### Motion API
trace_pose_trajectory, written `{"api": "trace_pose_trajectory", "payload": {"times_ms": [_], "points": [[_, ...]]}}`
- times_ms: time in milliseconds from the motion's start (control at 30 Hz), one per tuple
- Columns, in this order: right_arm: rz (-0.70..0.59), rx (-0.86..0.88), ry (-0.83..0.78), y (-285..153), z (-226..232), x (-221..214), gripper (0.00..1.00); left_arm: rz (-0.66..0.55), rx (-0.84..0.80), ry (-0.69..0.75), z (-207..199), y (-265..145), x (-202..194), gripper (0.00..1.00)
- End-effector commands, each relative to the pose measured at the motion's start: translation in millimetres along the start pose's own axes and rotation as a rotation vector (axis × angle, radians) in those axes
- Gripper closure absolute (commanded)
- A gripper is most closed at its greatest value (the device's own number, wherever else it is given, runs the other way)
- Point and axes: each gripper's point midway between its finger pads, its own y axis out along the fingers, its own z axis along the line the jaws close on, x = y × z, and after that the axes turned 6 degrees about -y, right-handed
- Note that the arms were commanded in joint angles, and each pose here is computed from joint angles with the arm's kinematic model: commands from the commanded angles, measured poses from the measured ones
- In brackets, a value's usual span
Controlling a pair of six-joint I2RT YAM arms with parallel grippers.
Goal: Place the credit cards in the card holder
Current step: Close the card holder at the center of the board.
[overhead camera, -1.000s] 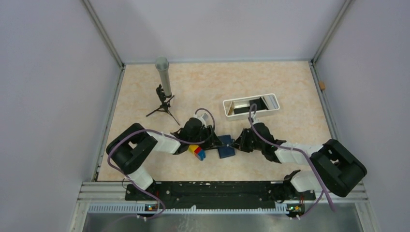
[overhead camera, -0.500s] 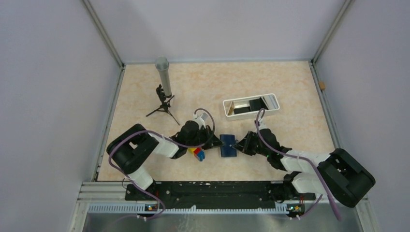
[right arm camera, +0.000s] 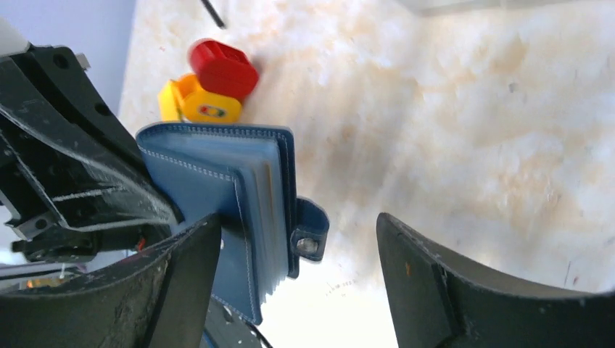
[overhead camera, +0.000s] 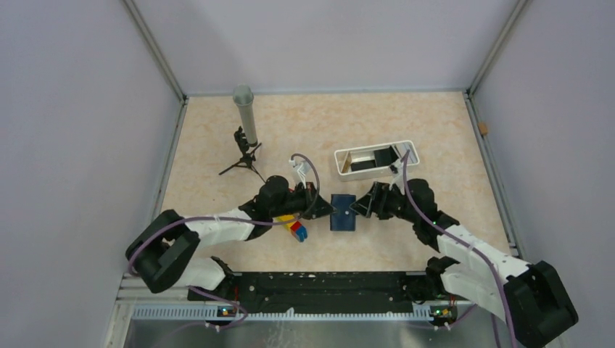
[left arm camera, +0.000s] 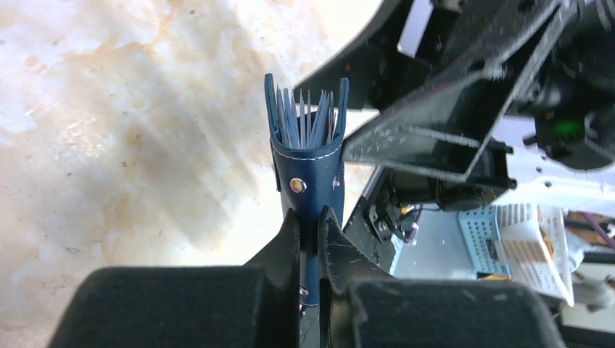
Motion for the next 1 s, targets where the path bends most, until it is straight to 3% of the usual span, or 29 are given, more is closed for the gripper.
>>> {"api": "trace_pose_trajectory", "payload": {"times_ms": [0,133,233,367,467,600,733,767,800,833,900,967], "points": [[-0.013,0.211,-0.155,-18.9,36.6,31.8,0.23,0.038,-0.107,0.168,-45.9,-16.4,8.1,1.0],[-0.043,0.414,-0.198,-38.8,68.5,51.1,0.21,0.071,-0.153,0.228,-70.4,-35.8,6.3,1.0],[0.009,0.569,-0.222,-47.4,91.9,50.2,0.21,0.078,-0.166,0.255,-81.1,-45.0,7.3,1.0],[0.045,0.626,-0.231,-46.4,98.2,46.0,0.19,0.081,-0.183,0.275,-89.7,-49.6,8.7,1.0],[0.057,0.66,-0.241,-45.4,107.8,44.1,0.26,0.088,-0.192,0.263,-92.4,-48.8,8.7,1.0],[0.087,0.705,-0.245,-42.3,118.6,37.4,0.5,0.07,-0.207,0.243,-95.6,-47.6,11.4,1.0],[0.095,0.728,-0.234,-42.0,121.4,35.6,0.95,0.034,-0.218,0.221,-99.0,-47.2,16.6,1.0],[0.092,0.728,-0.233,-42.4,121.7,36.1,1.0,0.025,-0.215,0.217,-98.5,-47.3,17.9,1.0],[0.089,0.727,-0.235,-42.8,121.8,36.6,1.0,0.015,-0.211,0.212,-98.1,-47.7,19.5,0.97],[0.087,0.729,-0.238,-43.7,122.2,36.7,1.0,0.008,-0.207,0.208,-97.2,-48.4,20.5,0.88],[0.083,0.74,-0.246,-46.4,124.8,37.8,1.0,0.001,-0.19,0.197,-92.5,-50.6,21.4,0.57],[0.084,0.759,-0.254,-50.1,128.4,38.6,1.0,-0.011,-0.145,0.179,-82.1,-52.6,23.5,0.37]]}}
